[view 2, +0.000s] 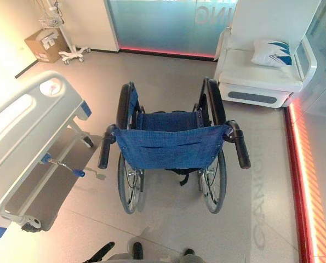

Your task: Push the wheelchair next to the bed

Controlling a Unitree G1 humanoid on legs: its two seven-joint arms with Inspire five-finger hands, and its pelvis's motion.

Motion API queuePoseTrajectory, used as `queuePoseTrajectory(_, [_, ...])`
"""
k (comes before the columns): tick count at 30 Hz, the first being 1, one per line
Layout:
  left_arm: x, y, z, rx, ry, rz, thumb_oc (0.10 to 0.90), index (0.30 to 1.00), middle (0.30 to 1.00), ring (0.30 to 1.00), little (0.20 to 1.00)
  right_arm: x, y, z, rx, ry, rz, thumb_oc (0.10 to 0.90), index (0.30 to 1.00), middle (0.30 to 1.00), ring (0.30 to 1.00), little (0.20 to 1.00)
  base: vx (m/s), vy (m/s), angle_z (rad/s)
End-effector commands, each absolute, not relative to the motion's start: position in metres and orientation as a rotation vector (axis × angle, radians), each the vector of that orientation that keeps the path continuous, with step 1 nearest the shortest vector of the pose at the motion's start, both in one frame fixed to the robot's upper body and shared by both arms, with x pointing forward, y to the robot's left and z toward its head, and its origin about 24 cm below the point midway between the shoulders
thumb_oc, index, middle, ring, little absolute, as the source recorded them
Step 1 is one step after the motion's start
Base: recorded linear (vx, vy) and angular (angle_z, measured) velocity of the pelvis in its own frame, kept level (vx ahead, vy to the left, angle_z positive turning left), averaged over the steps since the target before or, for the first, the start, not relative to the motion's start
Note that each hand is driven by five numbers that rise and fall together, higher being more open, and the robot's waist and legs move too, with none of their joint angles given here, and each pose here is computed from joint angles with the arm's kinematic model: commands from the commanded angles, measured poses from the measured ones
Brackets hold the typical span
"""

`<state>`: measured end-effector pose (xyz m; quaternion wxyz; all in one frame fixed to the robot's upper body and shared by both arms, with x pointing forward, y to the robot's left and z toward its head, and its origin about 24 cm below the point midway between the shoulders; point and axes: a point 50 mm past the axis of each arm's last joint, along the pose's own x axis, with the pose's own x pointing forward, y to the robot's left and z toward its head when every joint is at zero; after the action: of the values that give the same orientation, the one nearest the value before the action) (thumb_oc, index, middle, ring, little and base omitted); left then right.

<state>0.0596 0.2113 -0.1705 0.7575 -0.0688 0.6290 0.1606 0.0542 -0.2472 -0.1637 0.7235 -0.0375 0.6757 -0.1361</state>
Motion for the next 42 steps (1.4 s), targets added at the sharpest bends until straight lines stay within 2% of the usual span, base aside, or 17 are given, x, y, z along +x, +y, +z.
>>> queuePoseTrajectory(1, [0.073,0.212,-0.169,-0.161,1.373,0.341,0.800,0.900,0.900,0.900,0.900,0.070,-0.222,-0.167,0.006,1.473,-0.226,0.800,0.900,0.900,0.900,0.900,0.00,0.000,0.00])
queuePoseTrajectory(23, [0.064,0.211,-0.171,-0.195,1.404,0.360,0.800,0.900,0.900,0.900,0.900,0.059,-0.221,-0.169,0.023,1.497,-0.253,0.800,0.900,0.900,0.900,0.900,0.00,0.000,0.00])
queuePoseTrajectory(31, [0.067,0.215,-0.170,-0.253,1.377,0.429,0.800,0.900,0.900,0.900,0.900,0.060,-0.224,-0.169,0.026,1.477,-0.293,0.800,0.900,0.900,0.900,0.900,0.00,0.000,0.00])
queuePoseTrajectory(36, [0.082,0.230,-0.162,-0.365,1.251,0.555,0.800,0.900,0.900,0.900,0.900,0.065,-0.237,-0.165,0.124,1.411,-0.486,0.800,0.900,0.900,0.900,0.900,0.00,0.014,0.00])
queuePoseTrajectory(38, [0.098,0.247,-0.152,-0.388,1.136,0.606,0.800,0.900,0.900,0.900,0.900,0.076,-0.258,-0.156,0.191,1.294,-0.691,0.800,0.900,0.900,0.900,0.900,0.00,0.000,0.00])
queuePoseTrajectory(42, [0.120,0.272,-0.132,-0.380,0.977,0.620,0.800,0.900,0.900,0.900,0.900,0.095,-0.290,-0.134,0.202,1.079,-0.946,0.800,0.900,0.900,0.900,0.900,-0.02,0.009,-0.04])
